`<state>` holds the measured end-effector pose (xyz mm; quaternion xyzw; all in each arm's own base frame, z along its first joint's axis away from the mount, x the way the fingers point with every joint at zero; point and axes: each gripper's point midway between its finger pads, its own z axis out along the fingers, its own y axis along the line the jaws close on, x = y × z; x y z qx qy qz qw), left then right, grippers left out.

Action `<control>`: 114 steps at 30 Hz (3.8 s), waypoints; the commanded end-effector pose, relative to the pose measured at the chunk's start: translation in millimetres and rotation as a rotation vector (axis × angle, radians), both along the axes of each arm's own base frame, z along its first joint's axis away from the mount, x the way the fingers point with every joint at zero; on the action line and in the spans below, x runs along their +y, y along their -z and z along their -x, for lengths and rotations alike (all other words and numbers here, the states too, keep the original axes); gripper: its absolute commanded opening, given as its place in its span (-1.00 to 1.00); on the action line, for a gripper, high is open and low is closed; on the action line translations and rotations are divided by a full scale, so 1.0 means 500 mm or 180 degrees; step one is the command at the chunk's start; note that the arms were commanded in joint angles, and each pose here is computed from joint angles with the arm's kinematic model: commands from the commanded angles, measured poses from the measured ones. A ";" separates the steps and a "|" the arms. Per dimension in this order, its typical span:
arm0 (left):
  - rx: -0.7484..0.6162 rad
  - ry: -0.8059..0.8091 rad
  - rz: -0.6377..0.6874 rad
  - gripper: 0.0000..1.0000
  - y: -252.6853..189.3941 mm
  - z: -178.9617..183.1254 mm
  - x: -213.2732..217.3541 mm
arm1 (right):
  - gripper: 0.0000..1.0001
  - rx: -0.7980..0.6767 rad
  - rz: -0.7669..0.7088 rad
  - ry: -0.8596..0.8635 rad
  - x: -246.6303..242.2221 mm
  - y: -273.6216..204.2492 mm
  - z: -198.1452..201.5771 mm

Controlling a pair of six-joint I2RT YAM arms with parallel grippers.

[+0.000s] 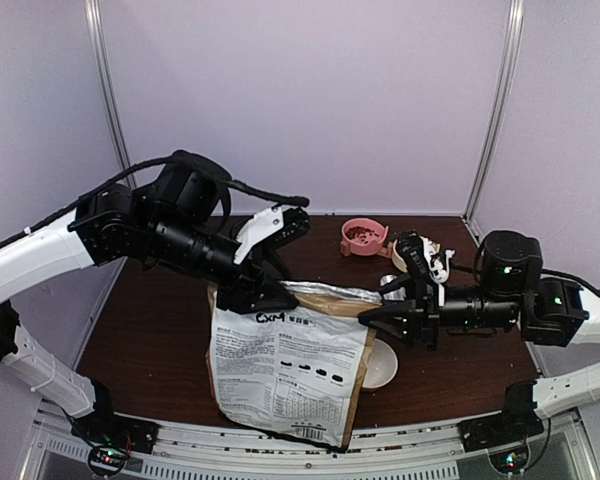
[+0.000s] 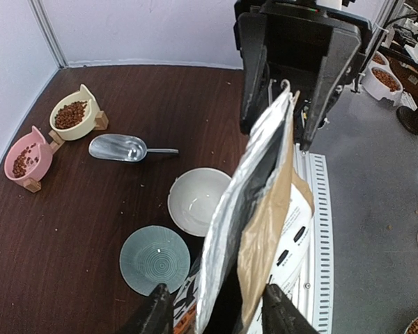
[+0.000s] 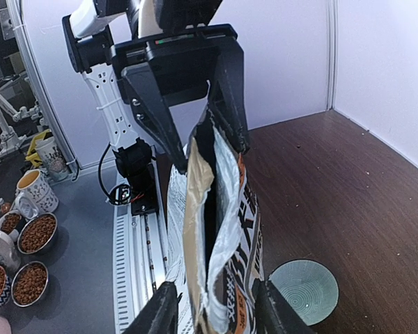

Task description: Serve the pet food

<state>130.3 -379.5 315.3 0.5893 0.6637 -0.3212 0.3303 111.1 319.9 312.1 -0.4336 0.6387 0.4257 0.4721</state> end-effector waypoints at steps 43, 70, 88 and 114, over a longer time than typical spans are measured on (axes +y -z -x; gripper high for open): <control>0.0011 0.0565 -0.0012 -0.93 -0.016 0.074 -0.175 | -1.00 -0.0083 -0.0294 0.0255 -0.026 -0.045 -0.018; -0.0237 0.0247 -0.0215 -1.00 -0.013 0.036 -0.099 | -0.67 -0.0016 -0.0325 0.0288 -0.013 -0.038 -0.027; -0.0209 0.0262 -0.0158 -1.00 -0.018 0.038 -0.105 | -0.69 0.0024 -0.0393 0.0178 0.019 -0.050 -0.026; -0.0225 0.0046 -0.0363 -1.00 0.001 -0.006 -0.030 | -0.53 0.0009 -0.0293 0.0129 0.053 -0.048 -0.035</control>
